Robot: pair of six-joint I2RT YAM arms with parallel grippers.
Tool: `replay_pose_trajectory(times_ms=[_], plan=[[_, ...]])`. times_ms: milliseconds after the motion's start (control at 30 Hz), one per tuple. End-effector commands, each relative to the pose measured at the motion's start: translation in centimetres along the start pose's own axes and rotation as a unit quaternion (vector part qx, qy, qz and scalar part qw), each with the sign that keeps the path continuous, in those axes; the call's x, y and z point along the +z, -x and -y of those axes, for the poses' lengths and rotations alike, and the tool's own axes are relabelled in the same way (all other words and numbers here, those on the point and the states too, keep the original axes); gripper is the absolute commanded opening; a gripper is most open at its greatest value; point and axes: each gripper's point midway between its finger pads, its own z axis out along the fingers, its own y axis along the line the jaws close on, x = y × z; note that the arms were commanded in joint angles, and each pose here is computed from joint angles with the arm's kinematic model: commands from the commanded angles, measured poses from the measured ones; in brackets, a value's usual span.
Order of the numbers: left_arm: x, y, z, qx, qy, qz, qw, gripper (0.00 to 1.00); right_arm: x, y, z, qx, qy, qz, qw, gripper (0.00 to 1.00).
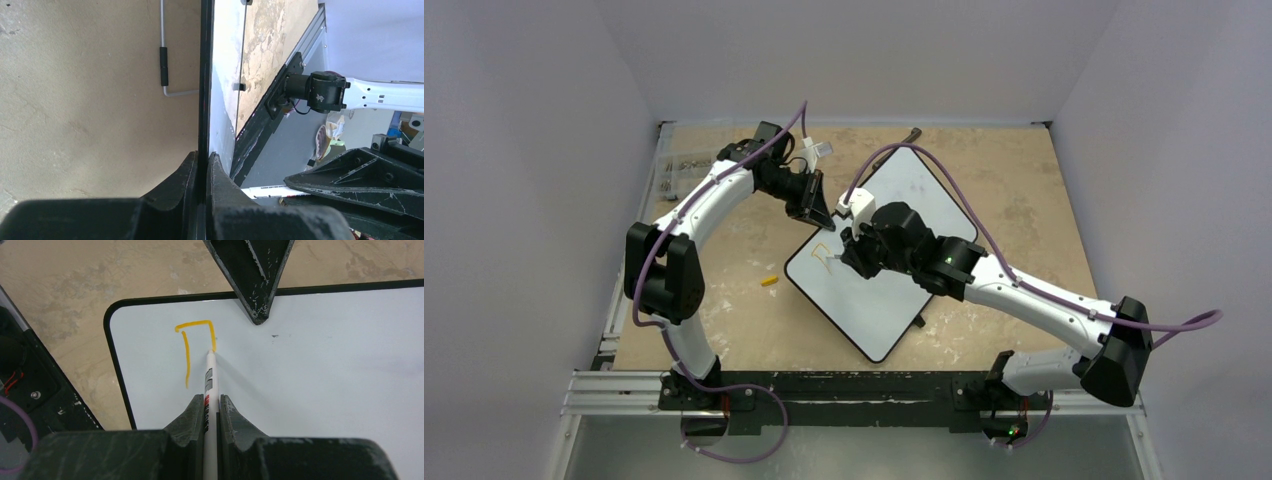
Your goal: Write a sentence on the whiteboard
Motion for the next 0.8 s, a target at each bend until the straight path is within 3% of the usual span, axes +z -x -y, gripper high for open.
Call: replay_pose_trajectory(times_ms=[0,567,767], plan=[[0.1,-0.4,0.6,0.018,0.021,-0.002,1.0,0.0,-0.3,0.2,-0.9,-0.003,0.029,0.003,1.0,0.0],[-0.1,-0.4,0.8,0.02,0.022,0.001,1.0,0.0,-2.3,6.0,-2.2,0.014,0.057,0.093,0.994,0.0],[-0.1,-0.3,0.8,0.021,0.022,0.002,1.0,0.0,-2.7,5.5,0.3,0.038,-0.004,0.102,0.994,0.0]])
